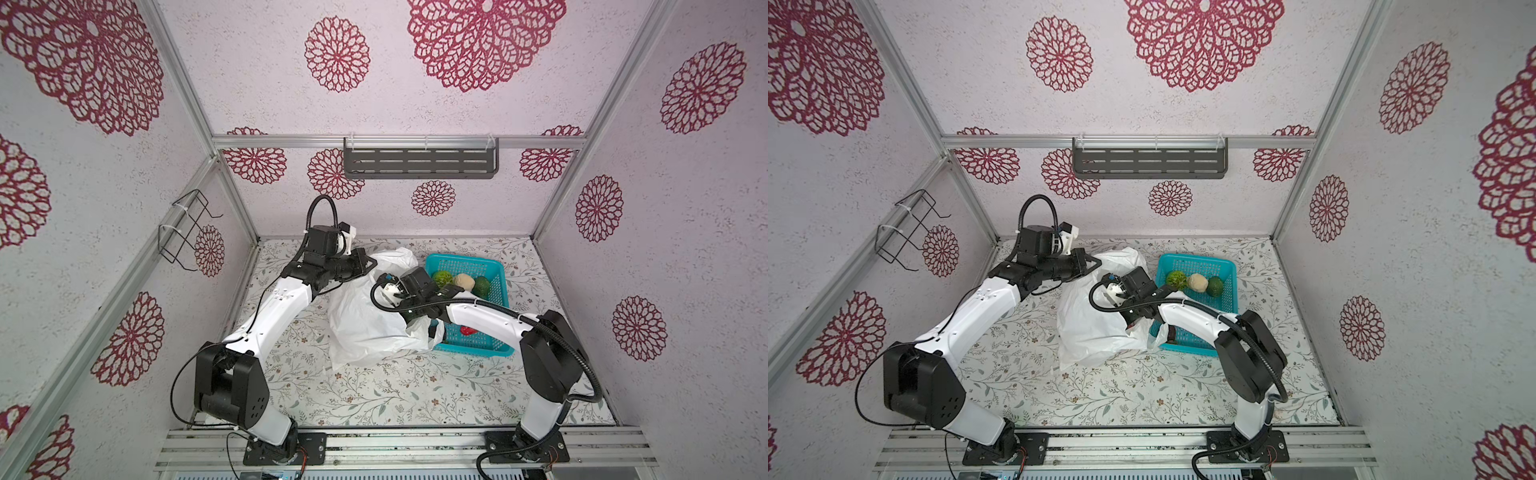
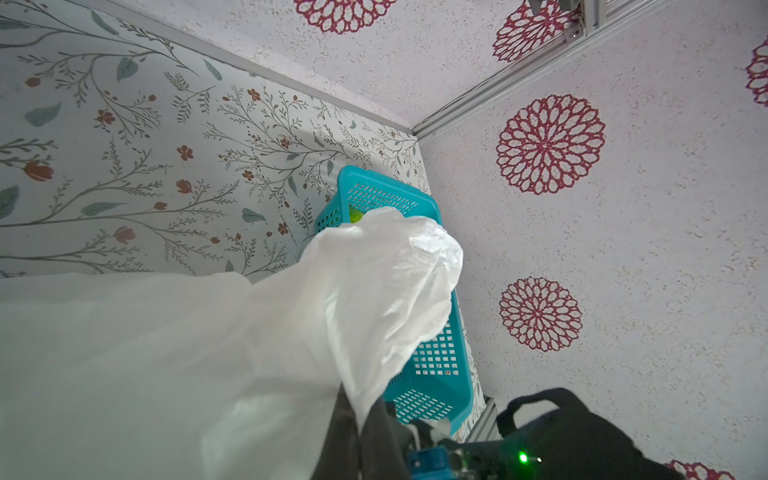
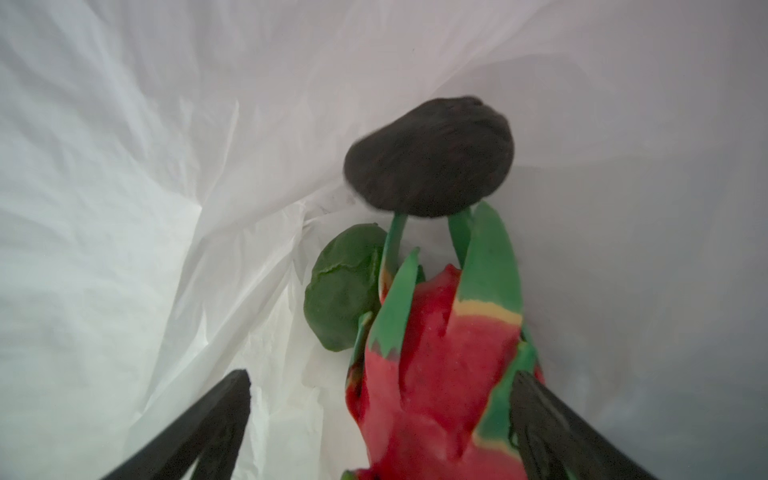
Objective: Place the fruits into the plastic bag
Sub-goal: 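Carry the dark fruit into the bag and open the right gripper, then move the right gripper to the red strawberry and grasp it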
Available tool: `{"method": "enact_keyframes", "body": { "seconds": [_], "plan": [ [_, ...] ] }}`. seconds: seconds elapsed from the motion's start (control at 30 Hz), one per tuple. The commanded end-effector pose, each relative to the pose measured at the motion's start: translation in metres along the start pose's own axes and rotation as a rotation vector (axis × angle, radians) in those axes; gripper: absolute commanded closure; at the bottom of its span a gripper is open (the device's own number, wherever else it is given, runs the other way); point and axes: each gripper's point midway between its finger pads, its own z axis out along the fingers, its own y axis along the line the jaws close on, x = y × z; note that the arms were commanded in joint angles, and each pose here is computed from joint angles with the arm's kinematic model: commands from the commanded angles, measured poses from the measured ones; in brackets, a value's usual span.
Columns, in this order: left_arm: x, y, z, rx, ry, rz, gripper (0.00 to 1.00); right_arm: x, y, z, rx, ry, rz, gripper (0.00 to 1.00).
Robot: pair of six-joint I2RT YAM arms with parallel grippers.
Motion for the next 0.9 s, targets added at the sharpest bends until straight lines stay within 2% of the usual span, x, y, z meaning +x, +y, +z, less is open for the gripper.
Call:
{"method": "enact_keyframes", "body": {
  "seconds": [0.0,0.17,0.27,0.37,0.63,0.87],
  "plan": [
    [-0.011,-0.012,-0.007,0.008,-0.036,0.054,1.0,-0.037,-0.018,-0.055,0.111,-0.175,0.003,0.01],
    [-0.014,-0.009,-0.006,-0.003,-0.046,0.058,1.0,-0.029,-0.069,-0.114,0.274,-0.31,0.162,0.01],
    [-0.015,-0.008,-0.005,-0.002,-0.053,0.059,1.0,-0.005,-0.105,-0.152,0.427,-0.373,0.291,0.02],
    [-0.015,-0.006,-0.002,-0.001,-0.053,0.057,1.0,0.032,-0.132,-0.177,0.608,-0.352,0.397,0.04],
    [-0.016,-0.005,0.004,0.011,-0.044,0.052,1.0,0.121,-0.169,-0.172,0.833,-0.108,0.604,0.04],
    [-0.013,-0.006,0.002,0.013,-0.037,0.05,1.0,0.134,-0.194,-0.151,0.848,-0.078,0.685,0.05]
  ]
}}
